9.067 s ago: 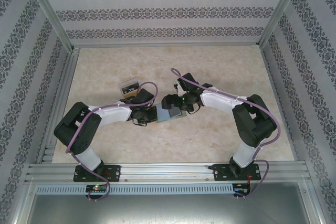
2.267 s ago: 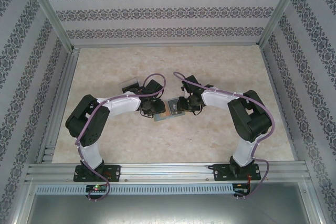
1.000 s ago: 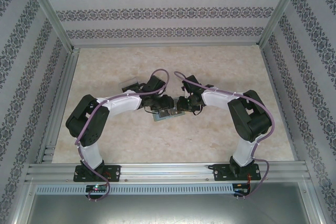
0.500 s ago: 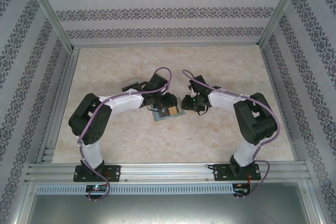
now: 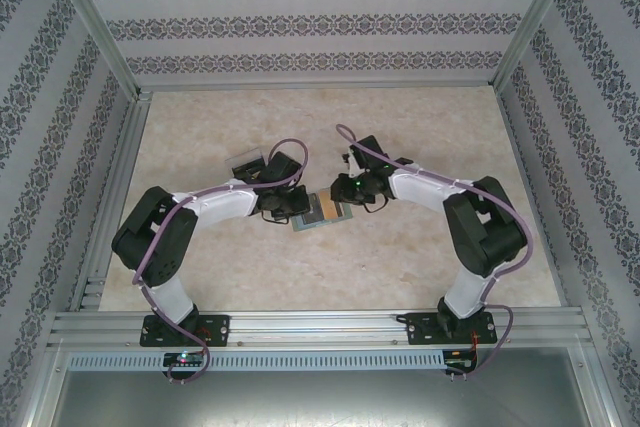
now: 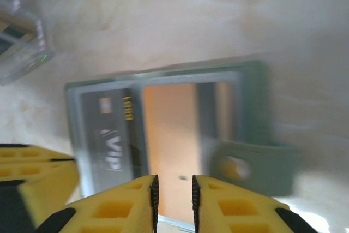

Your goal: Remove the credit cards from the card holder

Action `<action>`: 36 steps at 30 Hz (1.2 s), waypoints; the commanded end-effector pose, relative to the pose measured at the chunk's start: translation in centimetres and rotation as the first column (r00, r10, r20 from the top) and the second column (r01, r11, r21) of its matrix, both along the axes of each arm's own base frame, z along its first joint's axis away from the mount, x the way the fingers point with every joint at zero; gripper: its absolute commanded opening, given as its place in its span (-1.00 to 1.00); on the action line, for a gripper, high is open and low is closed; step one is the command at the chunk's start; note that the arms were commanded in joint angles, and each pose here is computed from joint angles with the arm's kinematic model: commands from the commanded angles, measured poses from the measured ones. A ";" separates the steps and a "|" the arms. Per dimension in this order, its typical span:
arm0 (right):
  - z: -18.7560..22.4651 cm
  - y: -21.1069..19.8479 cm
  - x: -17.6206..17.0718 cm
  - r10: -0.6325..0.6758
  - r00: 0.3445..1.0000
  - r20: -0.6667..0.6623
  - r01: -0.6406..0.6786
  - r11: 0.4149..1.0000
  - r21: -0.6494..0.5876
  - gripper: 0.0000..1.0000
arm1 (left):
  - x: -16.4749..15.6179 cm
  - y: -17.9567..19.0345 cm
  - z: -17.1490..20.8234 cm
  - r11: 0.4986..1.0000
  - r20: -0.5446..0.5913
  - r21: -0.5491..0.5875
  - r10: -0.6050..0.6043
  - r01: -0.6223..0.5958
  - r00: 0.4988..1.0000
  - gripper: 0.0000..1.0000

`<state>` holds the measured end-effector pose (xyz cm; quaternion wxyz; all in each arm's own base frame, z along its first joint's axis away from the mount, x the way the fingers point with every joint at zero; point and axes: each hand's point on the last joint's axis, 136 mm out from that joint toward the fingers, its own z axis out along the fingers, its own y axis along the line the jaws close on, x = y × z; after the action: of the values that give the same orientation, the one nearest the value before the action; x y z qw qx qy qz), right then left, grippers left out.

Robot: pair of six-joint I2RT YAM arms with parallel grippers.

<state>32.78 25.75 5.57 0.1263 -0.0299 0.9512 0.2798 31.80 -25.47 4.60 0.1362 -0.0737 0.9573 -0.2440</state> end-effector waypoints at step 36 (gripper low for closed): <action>-3.1 4.8 -1.8 0.104 0.985 -0.139 -0.094 0.992 0.078 -0.56 | -2.2 1.9 -4.4 0.996 -0.130 0.092 0.028 -0.016 0.991 -0.81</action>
<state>31.60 29.63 2.73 0.0604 -0.0499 0.9482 0.3077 31.15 -24.73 2.62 0.1188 -0.0808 0.9644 -0.2222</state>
